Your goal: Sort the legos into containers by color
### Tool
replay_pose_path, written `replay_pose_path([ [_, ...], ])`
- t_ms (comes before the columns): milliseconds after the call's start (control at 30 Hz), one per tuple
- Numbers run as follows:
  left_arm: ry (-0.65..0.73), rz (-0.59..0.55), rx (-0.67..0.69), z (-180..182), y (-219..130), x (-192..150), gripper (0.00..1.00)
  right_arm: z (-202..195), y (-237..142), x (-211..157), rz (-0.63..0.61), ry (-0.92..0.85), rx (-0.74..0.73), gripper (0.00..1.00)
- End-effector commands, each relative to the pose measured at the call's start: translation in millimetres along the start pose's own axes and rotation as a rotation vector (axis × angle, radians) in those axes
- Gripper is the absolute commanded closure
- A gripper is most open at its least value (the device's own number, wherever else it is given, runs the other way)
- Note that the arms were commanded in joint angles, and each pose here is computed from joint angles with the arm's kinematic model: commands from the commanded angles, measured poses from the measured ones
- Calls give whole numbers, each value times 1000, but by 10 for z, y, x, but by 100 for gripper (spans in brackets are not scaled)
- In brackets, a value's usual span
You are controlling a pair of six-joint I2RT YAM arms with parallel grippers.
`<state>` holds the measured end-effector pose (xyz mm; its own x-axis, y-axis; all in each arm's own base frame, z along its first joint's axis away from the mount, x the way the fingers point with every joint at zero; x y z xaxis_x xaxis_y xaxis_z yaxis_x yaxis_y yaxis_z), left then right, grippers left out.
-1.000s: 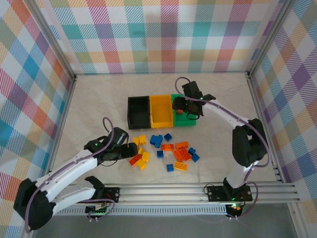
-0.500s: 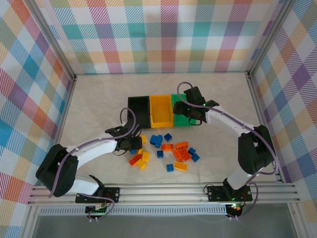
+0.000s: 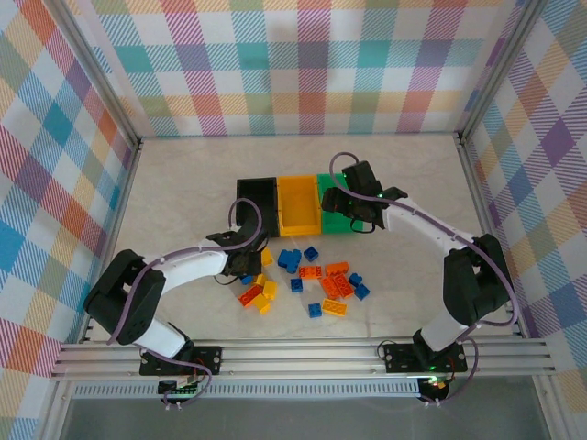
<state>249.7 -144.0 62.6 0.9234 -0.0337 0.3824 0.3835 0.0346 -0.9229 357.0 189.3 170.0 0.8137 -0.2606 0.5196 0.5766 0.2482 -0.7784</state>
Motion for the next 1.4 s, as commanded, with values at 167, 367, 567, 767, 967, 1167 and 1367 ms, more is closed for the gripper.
replay_pose_path([
  [167,29,-73,28,-46,31,166,57,5,-104,44,-37,21,16,16],
  [367,14,-94,31,3,-90,179,70,-16,-153,26,-45,28,21,16],
  [567,-59,-189,-50,78,-664,311,73,-66,-182,-43,-44,47,28,16],
  [767,-46,-257,-68,-147,-894,849,74,-165,-155,-198,-15,69,17,16],
  [967,-92,-257,-12,-255,-580,1425,76,-274,-210,-321,6,72,-4,16],
  [1167,-152,-227,78,-127,-268,1738,78,-348,-318,-427,20,72,-1,16],
  [1367,-161,-199,73,-151,-150,1832,59,-398,-342,-599,81,86,16,15],
])
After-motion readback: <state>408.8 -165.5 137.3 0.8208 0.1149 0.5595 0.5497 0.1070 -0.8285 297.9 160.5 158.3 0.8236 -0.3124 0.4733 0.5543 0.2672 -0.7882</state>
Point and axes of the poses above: each hand's point on the last joint's axis, 136 mm out from that joint toward the fingers, its own y axis out along the fingers, its own z axis along the line the jaws close on, x = y × z, the point moved 4 cm from there along -y, back along the fingers, and after that the axes turned 3 degrees about y, right-handed, at the moved point
